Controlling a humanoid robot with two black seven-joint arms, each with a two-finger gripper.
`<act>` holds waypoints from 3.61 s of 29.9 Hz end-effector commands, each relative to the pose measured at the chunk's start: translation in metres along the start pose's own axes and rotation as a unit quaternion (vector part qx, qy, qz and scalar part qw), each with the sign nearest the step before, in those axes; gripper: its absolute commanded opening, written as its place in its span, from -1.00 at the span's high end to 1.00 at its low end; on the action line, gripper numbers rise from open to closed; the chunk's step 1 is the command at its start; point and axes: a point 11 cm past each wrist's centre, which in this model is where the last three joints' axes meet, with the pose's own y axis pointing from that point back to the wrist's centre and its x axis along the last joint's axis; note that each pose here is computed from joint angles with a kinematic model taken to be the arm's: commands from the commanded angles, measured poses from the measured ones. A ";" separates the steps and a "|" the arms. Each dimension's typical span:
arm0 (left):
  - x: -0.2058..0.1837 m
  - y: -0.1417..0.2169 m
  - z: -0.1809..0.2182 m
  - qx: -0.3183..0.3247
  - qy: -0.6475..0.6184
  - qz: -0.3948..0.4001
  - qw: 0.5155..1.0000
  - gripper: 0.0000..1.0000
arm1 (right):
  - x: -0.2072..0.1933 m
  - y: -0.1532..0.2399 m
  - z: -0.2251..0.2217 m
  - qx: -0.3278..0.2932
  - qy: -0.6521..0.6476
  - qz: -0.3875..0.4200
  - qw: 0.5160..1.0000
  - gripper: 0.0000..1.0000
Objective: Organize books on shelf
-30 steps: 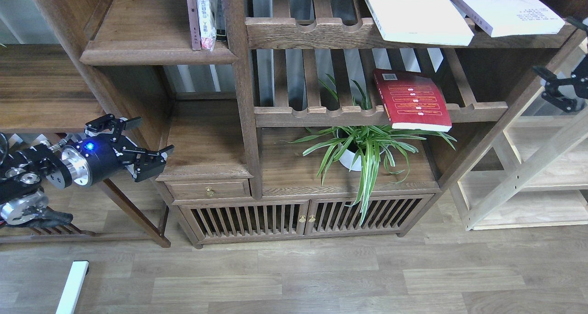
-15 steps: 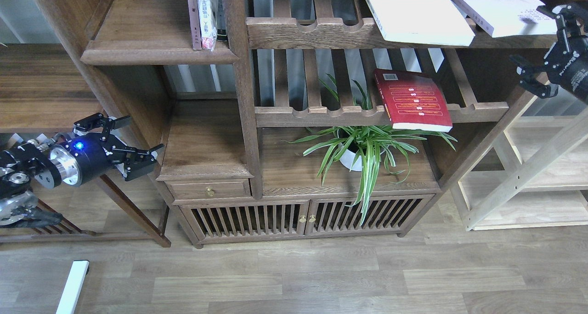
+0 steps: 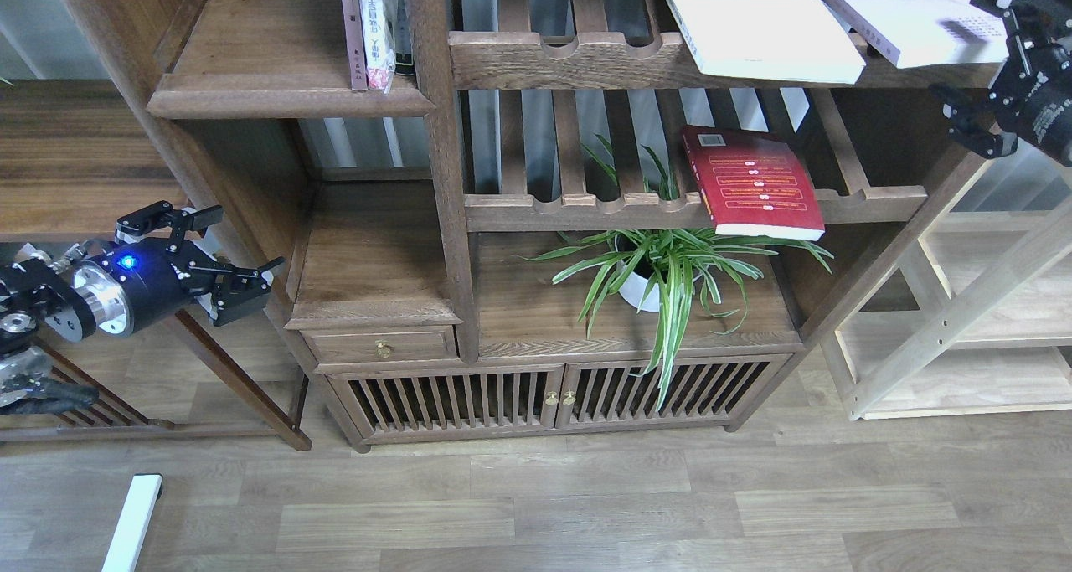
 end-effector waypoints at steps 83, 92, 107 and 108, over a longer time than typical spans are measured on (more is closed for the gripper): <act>0.015 0.004 -0.021 0.020 0.009 0.028 0.999 -1.00 | 0.081 0.170 0.046 -0.057 -0.255 -0.049 0.964 0.96; 0.016 0.005 -0.021 0.020 0.009 0.032 0.999 -1.00 | 0.089 0.198 0.056 -0.078 -0.294 -0.044 0.952 0.95; -0.020 -0.004 -0.044 0.024 0.043 -0.001 0.999 -1.00 | 0.023 0.235 0.068 -0.138 -0.346 -0.141 0.918 0.95; -0.026 -0.006 -0.046 0.025 0.047 -0.005 0.999 -1.00 | 0.016 0.238 0.068 -0.143 -0.348 -0.149 0.914 0.95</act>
